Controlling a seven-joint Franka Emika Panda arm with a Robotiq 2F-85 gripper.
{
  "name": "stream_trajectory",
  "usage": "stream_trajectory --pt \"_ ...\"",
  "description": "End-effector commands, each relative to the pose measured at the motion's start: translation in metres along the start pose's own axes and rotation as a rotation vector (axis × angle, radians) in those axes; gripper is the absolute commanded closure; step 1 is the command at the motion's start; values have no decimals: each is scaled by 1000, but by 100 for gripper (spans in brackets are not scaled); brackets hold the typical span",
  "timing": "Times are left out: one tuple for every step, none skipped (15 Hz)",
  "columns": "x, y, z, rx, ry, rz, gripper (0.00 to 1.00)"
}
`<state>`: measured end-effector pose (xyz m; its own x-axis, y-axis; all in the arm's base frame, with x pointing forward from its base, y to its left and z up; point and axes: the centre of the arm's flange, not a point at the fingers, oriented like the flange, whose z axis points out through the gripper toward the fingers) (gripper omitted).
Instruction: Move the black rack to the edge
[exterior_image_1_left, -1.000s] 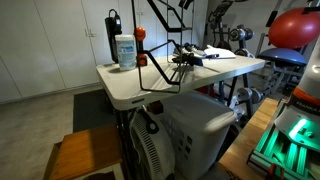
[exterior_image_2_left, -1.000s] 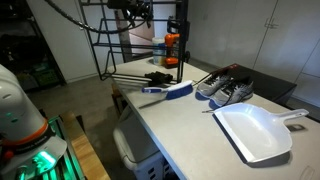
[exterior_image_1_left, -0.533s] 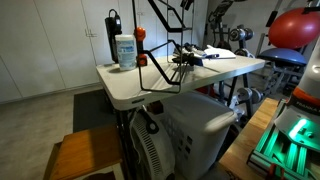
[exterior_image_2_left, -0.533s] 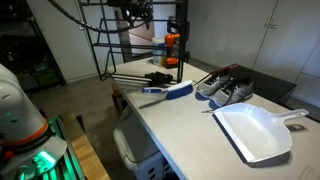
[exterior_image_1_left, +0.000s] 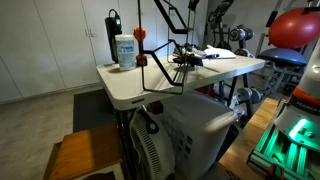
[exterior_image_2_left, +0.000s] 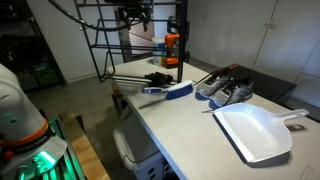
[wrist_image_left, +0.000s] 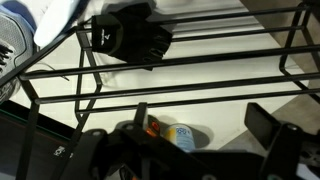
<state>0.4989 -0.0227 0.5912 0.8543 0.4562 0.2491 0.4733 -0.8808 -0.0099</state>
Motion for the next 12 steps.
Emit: stream_trajectory --pt "0 -8 9 64 -110 -27 0" --pt "-2 -10 7 76 -135 -31 0" --pt "-3 -12 5 86 -159 -43 0" --pt "-5 -14 4 98 -184 -58 0" --pt "-6 -16 2 108 -202 -66 0" --pt "-8 -17 1 114 -220 -74 0" --pt "-10 -20 0 118 -238 -78 0" --pt "-12 -22 -1 120 -257 -80 0" --pt "-14 -25 -1 119 -277 -80 0" --pt "-18 -30 -3 111 -289 -72 0" --pt "-21 -33 -5 96 -287 -72 0" --pt "-24 -36 -9 81 -288 -68 0"
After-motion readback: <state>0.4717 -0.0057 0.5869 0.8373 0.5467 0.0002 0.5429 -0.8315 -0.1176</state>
